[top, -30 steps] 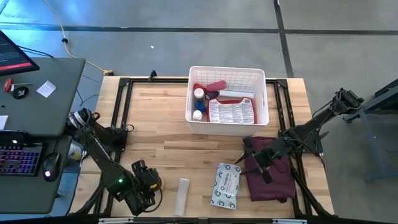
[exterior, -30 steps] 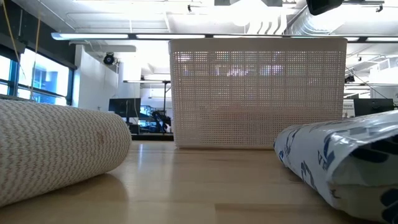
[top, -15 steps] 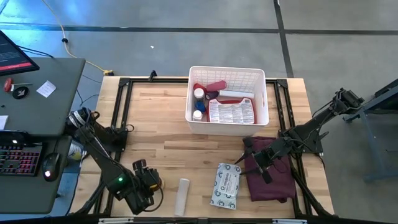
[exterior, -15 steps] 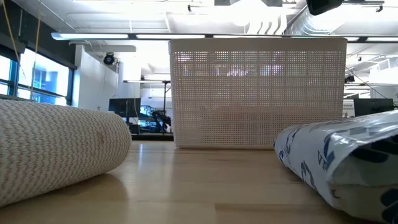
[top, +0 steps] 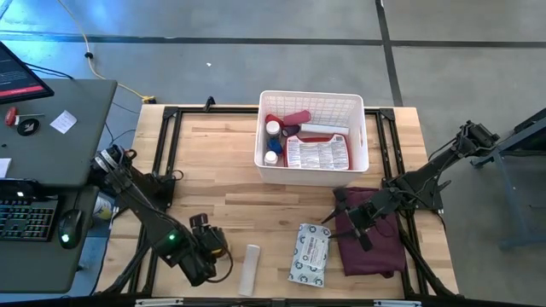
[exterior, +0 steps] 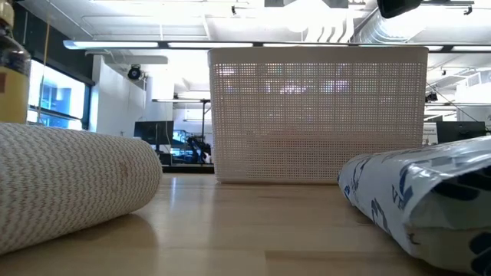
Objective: Pick & place medical supplies in basket/bin
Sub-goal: Put the yellow medicine bottle into the white container
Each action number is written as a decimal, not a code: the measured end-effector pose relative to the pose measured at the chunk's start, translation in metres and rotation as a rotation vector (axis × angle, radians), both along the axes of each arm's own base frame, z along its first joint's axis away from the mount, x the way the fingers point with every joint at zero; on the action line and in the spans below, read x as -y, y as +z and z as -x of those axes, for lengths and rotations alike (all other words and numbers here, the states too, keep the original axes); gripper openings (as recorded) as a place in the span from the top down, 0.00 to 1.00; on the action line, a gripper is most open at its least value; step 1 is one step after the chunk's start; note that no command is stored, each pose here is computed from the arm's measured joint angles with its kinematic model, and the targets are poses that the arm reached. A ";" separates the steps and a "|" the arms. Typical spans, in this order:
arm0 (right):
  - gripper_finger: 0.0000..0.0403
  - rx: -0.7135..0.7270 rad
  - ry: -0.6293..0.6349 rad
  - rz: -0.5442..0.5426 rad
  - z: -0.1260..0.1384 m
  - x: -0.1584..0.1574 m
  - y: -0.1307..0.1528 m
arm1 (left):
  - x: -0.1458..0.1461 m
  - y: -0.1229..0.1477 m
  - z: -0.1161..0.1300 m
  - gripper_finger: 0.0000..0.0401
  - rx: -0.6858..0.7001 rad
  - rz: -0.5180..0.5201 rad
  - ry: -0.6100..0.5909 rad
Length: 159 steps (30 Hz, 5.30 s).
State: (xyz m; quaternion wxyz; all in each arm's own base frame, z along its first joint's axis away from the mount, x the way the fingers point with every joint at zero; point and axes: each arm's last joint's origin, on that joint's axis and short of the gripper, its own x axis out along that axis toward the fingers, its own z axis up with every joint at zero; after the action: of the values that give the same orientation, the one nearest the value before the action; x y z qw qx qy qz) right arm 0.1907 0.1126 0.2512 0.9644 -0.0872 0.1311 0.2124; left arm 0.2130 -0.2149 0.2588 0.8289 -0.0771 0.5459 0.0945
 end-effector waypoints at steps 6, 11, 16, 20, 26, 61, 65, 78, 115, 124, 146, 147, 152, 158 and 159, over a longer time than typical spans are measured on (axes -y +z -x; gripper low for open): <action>0.51 0.000 0.000 0.000 0.000 0.000 0.000 | -0.001 0.001 -0.002 0.34 0.011 -0.002 -0.006; 0.51 0.004 0.002 0.004 0.000 0.000 0.000 | 0.000 0.001 -0.003 0.37 0.022 -0.006 -0.024; 0.51 0.031 -0.013 0.019 -0.001 0.000 0.002 | -0.002 0.002 -0.006 0.38 0.031 -0.012 -0.036; 0.51 0.032 -0.012 0.020 -0.001 0.000 0.002 | -0.003 0.003 -0.010 0.36 0.039 0.001 -0.045; 0.51 0.033 -0.010 0.018 -0.001 0.000 0.002 | -0.002 0.004 -0.012 0.38 0.049 0.017 -0.066; 0.51 0.186 -0.053 -0.003 0.007 0.007 0.024 | -0.002 0.056 -0.021 0.37 0.164 -0.019 -0.148; 0.51 0.229 -0.044 -0.038 0.006 0.005 0.028 | -0.003 0.056 -0.023 0.37 0.165 -0.016 -0.150; 0.51 0.339 -0.256 -0.040 -0.003 0.023 0.073 | -0.032 0.096 -0.036 0.37 0.175 -0.067 -0.208; 0.51 0.029 -0.149 -0.066 0.004 0.013 0.050 | -0.129 0.206 -0.080 0.37 0.544 -0.386 -0.331; 0.51 0.018 -0.152 -0.062 0.005 0.013 0.049 | -0.237 0.207 -0.096 0.37 0.487 -0.392 -0.142; 0.51 -0.046 -0.247 -0.129 0.005 0.015 0.045 | -0.318 0.105 -0.158 0.37 0.138 -0.022 -0.210; 0.51 -0.049 -0.249 -0.136 0.005 0.015 0.045 | -0.319 0.100 -0.161 0.37 0.125 -0.023 -0.214; 0.51 -0.051 -0.248 -0.139 0.005 0.015 0.044 | -0.325 0.087 -0.170 0.37 0.100 -0.033 -0.239; 0.51 -0.044 -0.250 -0.122 0.005 0.015 0.045 | -0.332 0.080 -0.176 0.37 0.100 -0.032 -0.227; 0.51 -0.044 -0.248 -0.121 0.005 0.015 0.045 | -0.333 0.079 -0.178 0.37 0.111 -0.036 -0.226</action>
State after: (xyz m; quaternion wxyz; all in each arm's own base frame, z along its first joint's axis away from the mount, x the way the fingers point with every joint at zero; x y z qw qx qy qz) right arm 0.1855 0.0974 0.2957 0.9837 -0.0071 0.1490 0.1007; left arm 0.3909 0.1183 0.3378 0.8645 -0.0054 0.5026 0.0060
